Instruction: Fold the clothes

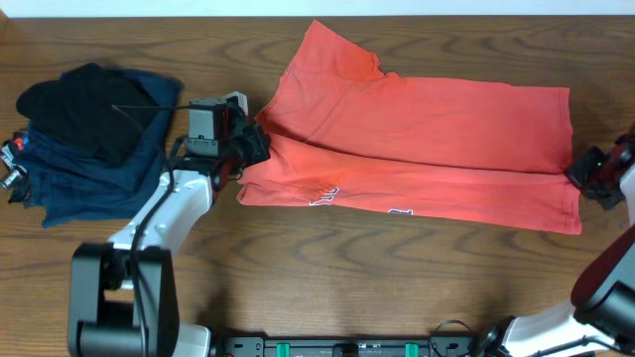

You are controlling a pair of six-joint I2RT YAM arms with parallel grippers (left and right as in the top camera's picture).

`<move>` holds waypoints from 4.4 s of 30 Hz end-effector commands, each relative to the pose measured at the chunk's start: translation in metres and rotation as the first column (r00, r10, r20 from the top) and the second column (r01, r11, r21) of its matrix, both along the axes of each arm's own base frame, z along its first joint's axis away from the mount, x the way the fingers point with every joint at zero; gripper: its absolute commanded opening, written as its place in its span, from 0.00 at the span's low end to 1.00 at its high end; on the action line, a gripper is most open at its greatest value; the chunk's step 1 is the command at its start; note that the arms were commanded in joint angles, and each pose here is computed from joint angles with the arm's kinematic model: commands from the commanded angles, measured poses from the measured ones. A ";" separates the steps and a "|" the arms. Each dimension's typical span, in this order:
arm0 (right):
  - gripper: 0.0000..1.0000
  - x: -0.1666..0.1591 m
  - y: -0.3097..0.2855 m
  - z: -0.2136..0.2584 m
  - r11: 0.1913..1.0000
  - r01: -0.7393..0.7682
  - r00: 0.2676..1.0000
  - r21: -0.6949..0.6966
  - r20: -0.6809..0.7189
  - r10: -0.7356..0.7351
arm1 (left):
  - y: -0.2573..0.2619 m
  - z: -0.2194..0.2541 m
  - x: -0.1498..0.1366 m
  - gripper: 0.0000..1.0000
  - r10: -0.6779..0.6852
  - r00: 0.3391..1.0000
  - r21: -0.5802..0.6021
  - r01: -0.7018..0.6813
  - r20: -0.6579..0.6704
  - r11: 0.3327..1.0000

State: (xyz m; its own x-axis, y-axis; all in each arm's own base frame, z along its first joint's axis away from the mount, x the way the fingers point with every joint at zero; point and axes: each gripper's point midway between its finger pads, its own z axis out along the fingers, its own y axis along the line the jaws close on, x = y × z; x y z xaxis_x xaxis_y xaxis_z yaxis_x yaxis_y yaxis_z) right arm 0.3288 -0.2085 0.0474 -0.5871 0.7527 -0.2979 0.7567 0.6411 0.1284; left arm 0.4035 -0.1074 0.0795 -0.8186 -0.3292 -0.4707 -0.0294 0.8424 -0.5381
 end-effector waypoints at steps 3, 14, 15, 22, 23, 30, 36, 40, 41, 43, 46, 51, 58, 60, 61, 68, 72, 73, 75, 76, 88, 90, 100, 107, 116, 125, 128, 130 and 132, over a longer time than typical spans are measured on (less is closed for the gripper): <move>0.01 0.008 0.003 -0.021 1.000 -0.012 1.000 0.012 -0.019 0.012 | -0.005 -0.014 0.010 0.06 -0.006 1.000 -0.013 0.006 0.003 1.000; 0.40 0.041 -0.002 0.003 0.999 -0.037 0.992 0.008 0.125 0.036 | -0.004 0.032 0.050 0.75 0.008 0.975 -0.038 0.000 0.222 0.999; 0.44 0.041 -0.002 0.009 0.999 -0.043 0.991 0.002 0.129 0.043 | -0.004 0.043 0.051 0.81 0.002 0.971 -0.049 0.010 0.239 0.999; 0.51 -0.022 -0.009 0.030 0.998 0.052 0.995 -0.021 -0.078 -0.054 | -0.001 0.046 0.006 0.85 -0.037 0.996 -0.032 0.040 0.087 0.999; 0.51 -0.035 -0.008 0.025 0.997 0.077 0.988 -0.014 -0.131 -0.078 | 0.001 0.035 -0.005 0.85 -0.055 0.998 -0.002 0.055 0.034 0.998; 0.57 -0.076 0.010 -0.022 0.995 0.096 0.963 0.026 -0.257 -0.086 | 0.026 -0.035 -0.045 0.85 -0.020 0.979 0.148 0.051 -0.203 0.988; 0.65 -0.084 0.017 -0.052 0.995 0.094 0.968 0.020 -0.235 -0.087 | 0.027 -0.070 -0.054 0.84 -0.022 0.954 0.153 0.071 -0.299 0.986; 0.59 -0.087 0.019 -0.061 0.995 0.094 0.970 0.012 -0.224 -0.089 | 0.027 -0.088 -0.062 0.84 -0.021 0.934 0.154 0.080 -0.356 0.985; 0.54 -0.087 0.019 -0.062 0.995 0.094 0.970 0.012 -0.225 -0.089 | 0.028 -0.091 -0.065 0.83 -0.020 0.928 0.154 0.083 -0.373 0.985; 0.36 -0.088 0.019 -0.062 0.995 0.095 0.970 0.012 -0.225 -0.090 | 0.028 -0.095 -0.074 0.80 -0.018 0.912 0.154 0.089 -0.410 0.984; 0.05 -0.089 0.018 -0.062 0.995 0.097 0.968 0.004 -0.232 -0.093 | 0.029 -0.098 -0.086 0.71 -0.016 0.890 0.154 0.097 -0.455 0.983; 0.01 -0.112 0.012 -0.061 0.987 0.153 0.932 -0.057 -0.322 -0.163 | 0.032 -0.101 -0.111 0.33 -0.011 0.837 0.152 0.112 -0.547 0.982; 0.01 -0.166 0.007 -0.052 0.937 0.304 0.807 -0.171 -0.476 -0.349 | 0.039 -0.100 -0.157 0.06 0.009 0.718 0.160 0.142 -0.696 0.977; 0.01 -0.171 0.006 -0.052 0.934 0.316 0.797 -0.170 -0.486 -0.358 | 0.045 -0.098 -0.169 0.06 0.031 0.687 0.188 0.154 -0.726 0.970; 0.01 -0.172 0.006 -0.052 0.933 0.319 0.795 -0.169 -0.488 -0.360 | 0.048 -0.096 -0.174 0.06 0.043 0.673 0.203 0.161 -0.739 0.966; 0.01 -0.175 0.004 -0.049 0.928 0.332 0.793 -0.171 -0.483 -0.372 | 0.066 -0.066 -0.207 0.06 0.148 0.605 0.292 0.146 -0.783 0.945; 0.01 -0.160 0.003 -0.039 0.927 0.347 0.831 -0.140 -0.412 -0.373 | 0.066 -0.043 -0.212 0.06 0.159 0.639 0.295 0.112 -0.753 0.949; 0.03 -0.151 0.006 -0.034 0.936 0.335 0.856 -0.106 -0.380 -0.349 | 0.066 -0.038 -0.211 0.17 0.157 0.653 0.295 0.106 -0.741 0.949; 0.09 -0.134 0.009 -0.022 0.955 0.293 0.905 -0.048 -0.310 -0.293 | 0.066 -0.028 -0.206 0.98 0.154 0.696 0.297 0.089 -0.701 0.951; 0.13 -0.127 0.010 -0.014 0.962 0.271 0.922 -0.036 -0.276 -0.270 | 0.065 -0.024 -0.203 0.98 0.152 0.716 0.297 0.080 -0.681 0.952; 0.99 -0.102 0.013 0.074 0.974 0.211 0.977 -0.085 0.033 -0.209 | 0.036 0.057 -0.080 0.98 -0.025 0.987 0.202 0.057 -0.157 0.978; 0.99 -0.095 0.023 0.082 0.987 0.152 0.986 -0.052 0.083 -0.148 | 0.033 0.074 -0.053 0.98 -0.029 0.997 0.196 0.041 -0.067 0.980; 0.99 -0.094 0.063 0.084 0.998 -0.024 0.995 0.062 0.096 0.018 | -0.011 0.063 0.051 0.98 -0.240 0.970 0.241 0.242 -0.038 0.940; 0.99 -0.099 0.067 0.082 0.997 -0.025 0.997 0.080 0.073 0.020 | -0.043 0.001 0.090 0.98 -0.314 0.945 0.247 0.326 -0.086 0.913; 0.99 -0.098 0.074 0.082 0.992 -0.047 0.996 0.115 0.087 0.037 | -0.072 -0.047 0.125 0.98 -0.344 0.939 0.294 0.327 0.007 0.898; 0.99 -0.095 0.074 0.083 0.992 -0.050 0.994 0.114 0.098 0.038 | -0.092 -0.089 0.109 0.71 -0.381 0.922 0.282 0.385 -0.073 0.878; 0.98 -0.094 0.073 0.084 0.993 -0.050 0.994 0.110 0.103 0.039 | -0.095 -0.084 0.109 0.20 -0.386 0.920 0.280 0.388 -0.064 0.878; 0.96 -0.093 0.072 0.084 0.993 -0.051 0.993 0.106 0.108 0.039 | -0.095 -0.078 0.110 0.08 -0.386 0.921 0.281 0.385 -0.053 0.879; 0.93 -0.091 0.070 0.085 0.994 -0.052 0.992 0.097 0.118 0.040 | -0.092 -0.068 0.110 0.06 -0.381 0.923 0.283 0.378 -0.046 0.882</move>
